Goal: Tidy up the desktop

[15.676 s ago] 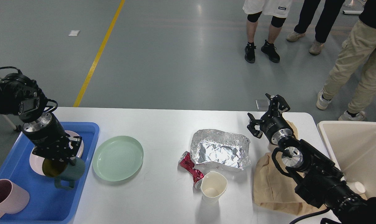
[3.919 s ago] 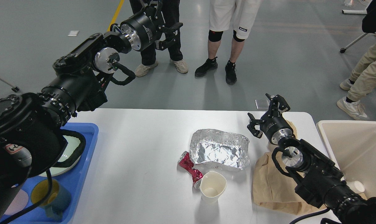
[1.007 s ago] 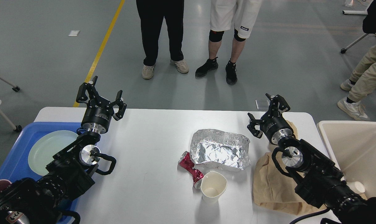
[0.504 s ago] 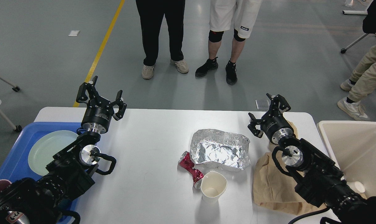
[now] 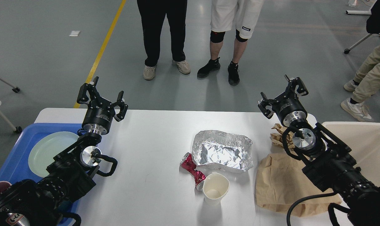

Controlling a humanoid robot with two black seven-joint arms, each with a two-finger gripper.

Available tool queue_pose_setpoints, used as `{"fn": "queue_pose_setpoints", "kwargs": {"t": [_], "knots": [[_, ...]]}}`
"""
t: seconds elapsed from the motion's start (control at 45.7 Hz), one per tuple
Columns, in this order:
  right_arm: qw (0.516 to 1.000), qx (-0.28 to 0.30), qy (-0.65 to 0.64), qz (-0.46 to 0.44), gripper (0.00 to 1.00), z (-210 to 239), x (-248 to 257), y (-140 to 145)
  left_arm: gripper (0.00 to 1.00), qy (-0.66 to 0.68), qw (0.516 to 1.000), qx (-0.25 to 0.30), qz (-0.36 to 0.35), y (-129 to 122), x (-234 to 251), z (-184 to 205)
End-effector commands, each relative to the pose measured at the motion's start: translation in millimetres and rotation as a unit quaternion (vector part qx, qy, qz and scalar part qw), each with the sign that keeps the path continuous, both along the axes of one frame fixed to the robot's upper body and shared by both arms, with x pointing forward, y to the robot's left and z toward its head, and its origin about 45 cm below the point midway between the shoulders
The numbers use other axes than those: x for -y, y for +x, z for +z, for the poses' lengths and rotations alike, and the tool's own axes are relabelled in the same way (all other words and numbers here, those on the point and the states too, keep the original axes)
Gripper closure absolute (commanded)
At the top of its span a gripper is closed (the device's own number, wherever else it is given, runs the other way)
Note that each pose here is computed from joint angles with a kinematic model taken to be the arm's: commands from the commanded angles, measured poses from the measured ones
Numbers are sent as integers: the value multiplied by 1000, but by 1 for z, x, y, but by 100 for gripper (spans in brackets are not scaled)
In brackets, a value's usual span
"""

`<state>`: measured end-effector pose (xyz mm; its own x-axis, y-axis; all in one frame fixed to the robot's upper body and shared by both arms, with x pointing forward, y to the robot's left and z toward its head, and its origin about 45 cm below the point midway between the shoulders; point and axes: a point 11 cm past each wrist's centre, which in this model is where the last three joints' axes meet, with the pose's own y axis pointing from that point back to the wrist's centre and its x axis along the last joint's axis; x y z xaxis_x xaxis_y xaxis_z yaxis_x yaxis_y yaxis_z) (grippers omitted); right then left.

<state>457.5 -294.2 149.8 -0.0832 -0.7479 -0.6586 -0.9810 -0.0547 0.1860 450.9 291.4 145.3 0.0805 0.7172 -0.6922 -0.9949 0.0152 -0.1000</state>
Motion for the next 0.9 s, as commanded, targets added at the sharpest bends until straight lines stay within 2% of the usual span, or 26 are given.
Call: {"fn": "queue_pose_setpoints", "kwargs": {"t": [0.0, 0.876], "knots": [[1000, 0, 3, 2, 0, -1, -3, 0, 3, 0, 1000, 0, 0, 0, 0, 0], [1000, -6, -13, -10, 0, -4, 17, -5, 3, -1, 1000, 0, 0, 0, 1, -1]]}}
